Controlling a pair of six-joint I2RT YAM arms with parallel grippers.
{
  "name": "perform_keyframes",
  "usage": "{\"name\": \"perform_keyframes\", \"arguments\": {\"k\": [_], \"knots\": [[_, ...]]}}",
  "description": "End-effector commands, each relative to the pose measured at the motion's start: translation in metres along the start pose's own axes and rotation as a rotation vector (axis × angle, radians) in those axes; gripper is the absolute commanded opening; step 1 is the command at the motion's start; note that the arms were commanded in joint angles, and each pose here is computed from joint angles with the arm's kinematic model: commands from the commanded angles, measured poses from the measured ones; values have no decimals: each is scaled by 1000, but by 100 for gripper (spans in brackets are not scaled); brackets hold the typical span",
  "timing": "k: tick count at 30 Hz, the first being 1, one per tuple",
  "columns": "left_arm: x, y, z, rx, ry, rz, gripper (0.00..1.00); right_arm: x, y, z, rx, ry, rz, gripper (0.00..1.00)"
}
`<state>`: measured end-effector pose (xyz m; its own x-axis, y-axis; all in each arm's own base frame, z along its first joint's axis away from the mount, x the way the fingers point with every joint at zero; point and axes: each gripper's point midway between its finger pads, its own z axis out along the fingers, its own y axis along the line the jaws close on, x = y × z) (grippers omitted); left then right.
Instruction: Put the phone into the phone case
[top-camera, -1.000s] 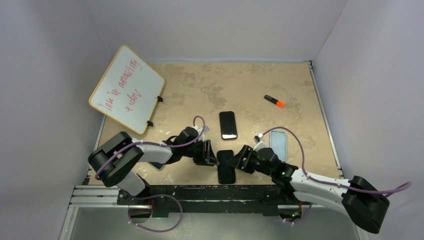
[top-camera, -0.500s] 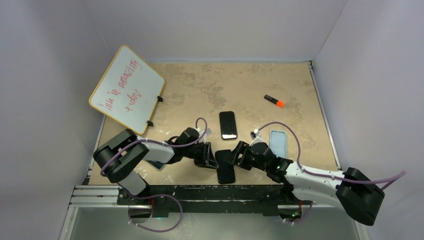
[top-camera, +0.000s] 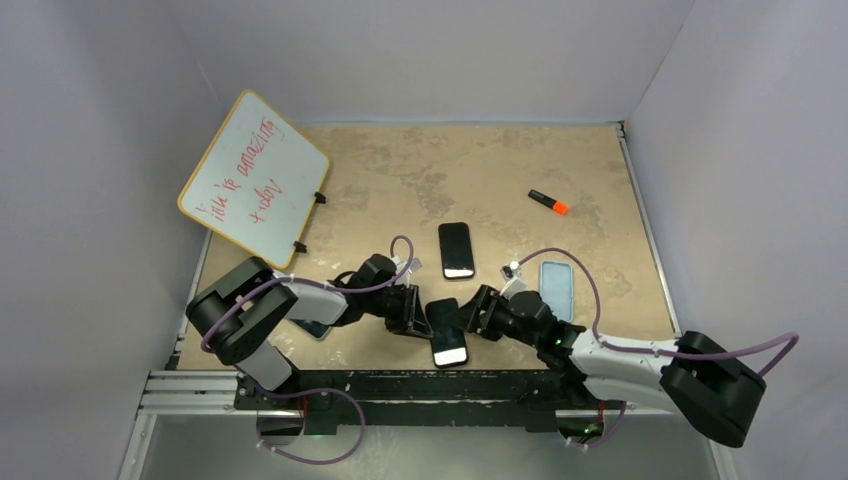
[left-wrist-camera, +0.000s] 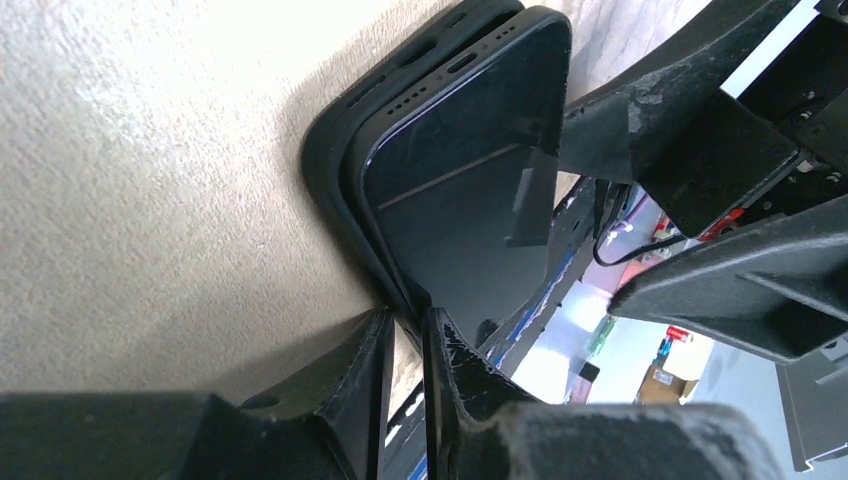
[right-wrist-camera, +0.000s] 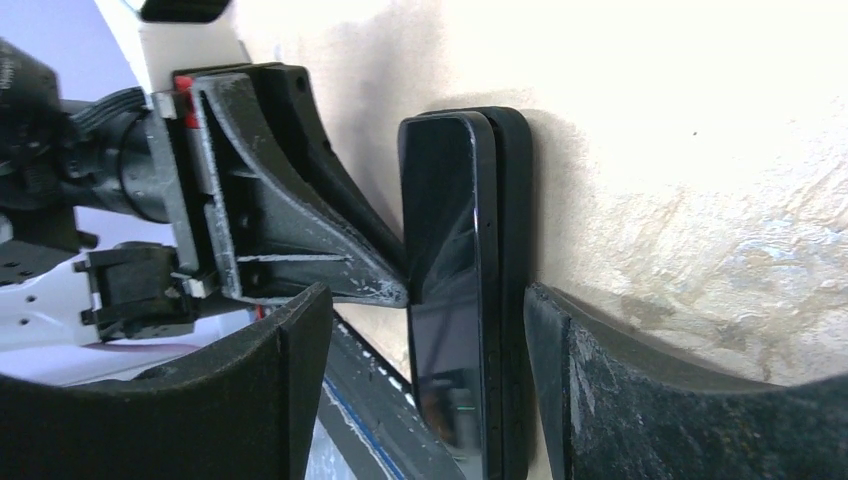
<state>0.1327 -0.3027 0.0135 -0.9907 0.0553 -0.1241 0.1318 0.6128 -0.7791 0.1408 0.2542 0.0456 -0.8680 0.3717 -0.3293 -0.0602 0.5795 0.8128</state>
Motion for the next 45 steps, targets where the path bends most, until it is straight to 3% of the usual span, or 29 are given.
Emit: {"name": "perform_keyframes", "arguments": {"k": [1, 16, 24, 29, 37, 45], "knots": [[1, 26, -3, -112, -5, 47, 22, -3, 77, -19, -332, 17, 16, 69], [1, 30, -7, -157, 14, 71, 25, 2, 63, -11, -246, 53, -7, 69], [0, 33, -5, -174, 9, 59, 25, 5, 74, -6, -290, 84, 17, 66], [0, 33, -4, -173, 12, 55, 25, 6, 55, -1, -199, 74, 1, 49], [-3, 27, -2, -149, 13, 56, 25, 5, 36, 2, -127, 59, -65, 1], [0, 31, -3, -160, 14, 49, 26, 2, 43, 4, -114, 69, -107, 0]]}}
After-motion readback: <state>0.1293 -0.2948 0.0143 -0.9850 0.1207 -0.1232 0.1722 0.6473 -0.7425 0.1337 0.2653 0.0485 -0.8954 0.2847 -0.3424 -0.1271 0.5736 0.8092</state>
